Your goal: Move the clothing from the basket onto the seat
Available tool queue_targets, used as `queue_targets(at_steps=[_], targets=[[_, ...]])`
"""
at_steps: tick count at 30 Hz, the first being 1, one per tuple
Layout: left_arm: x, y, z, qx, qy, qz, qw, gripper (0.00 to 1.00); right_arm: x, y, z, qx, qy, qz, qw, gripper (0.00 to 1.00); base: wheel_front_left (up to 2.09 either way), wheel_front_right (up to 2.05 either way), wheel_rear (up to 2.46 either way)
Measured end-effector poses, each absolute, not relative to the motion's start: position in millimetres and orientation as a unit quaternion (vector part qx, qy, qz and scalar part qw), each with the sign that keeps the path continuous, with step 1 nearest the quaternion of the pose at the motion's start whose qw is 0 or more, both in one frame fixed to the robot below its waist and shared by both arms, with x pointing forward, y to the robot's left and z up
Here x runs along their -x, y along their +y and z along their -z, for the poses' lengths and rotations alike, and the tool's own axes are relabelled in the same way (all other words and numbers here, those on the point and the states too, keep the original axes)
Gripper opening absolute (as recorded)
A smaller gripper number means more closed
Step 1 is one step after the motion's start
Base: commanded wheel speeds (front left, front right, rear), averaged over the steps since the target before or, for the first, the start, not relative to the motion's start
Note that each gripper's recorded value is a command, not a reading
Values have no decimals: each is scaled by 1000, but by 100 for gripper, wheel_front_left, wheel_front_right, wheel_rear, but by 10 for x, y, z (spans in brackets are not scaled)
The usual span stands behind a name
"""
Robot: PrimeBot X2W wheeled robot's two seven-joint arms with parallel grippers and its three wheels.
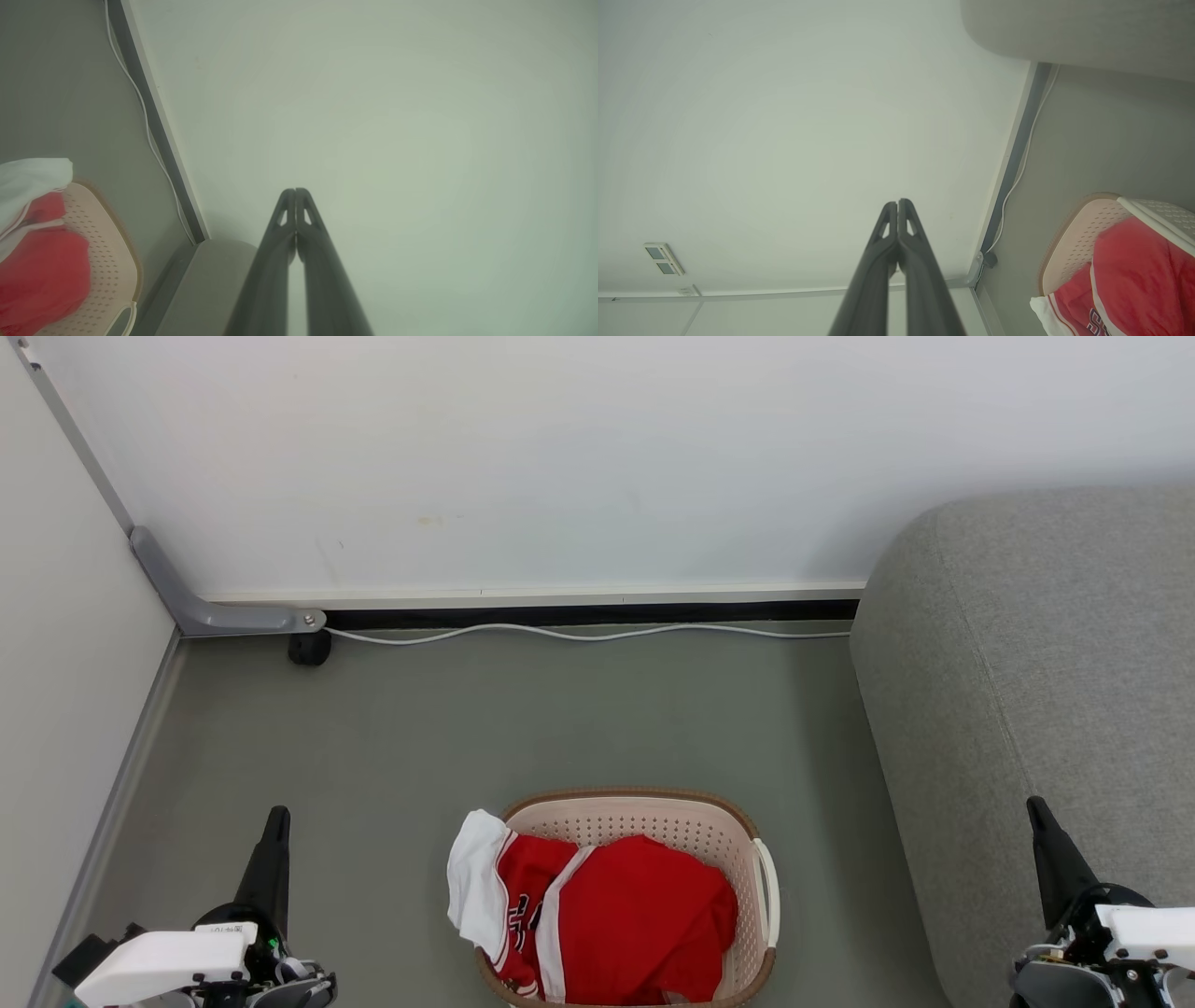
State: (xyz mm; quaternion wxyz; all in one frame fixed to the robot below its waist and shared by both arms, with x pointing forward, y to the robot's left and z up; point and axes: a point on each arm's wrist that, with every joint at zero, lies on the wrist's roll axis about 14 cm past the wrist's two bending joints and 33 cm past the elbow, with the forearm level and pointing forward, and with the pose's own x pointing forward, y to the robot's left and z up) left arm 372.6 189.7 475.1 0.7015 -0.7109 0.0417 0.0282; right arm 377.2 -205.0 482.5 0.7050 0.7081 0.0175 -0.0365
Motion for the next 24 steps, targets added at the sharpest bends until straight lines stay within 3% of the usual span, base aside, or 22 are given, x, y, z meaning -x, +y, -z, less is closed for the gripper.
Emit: queue_targets(at_steps=[24], targets=[[-3726, 1897, -4751, 711, 42, -28, 701, 0, -3772, -2050, -4825, -708, 17, 36, 705, 0, 0, 0, 0]])
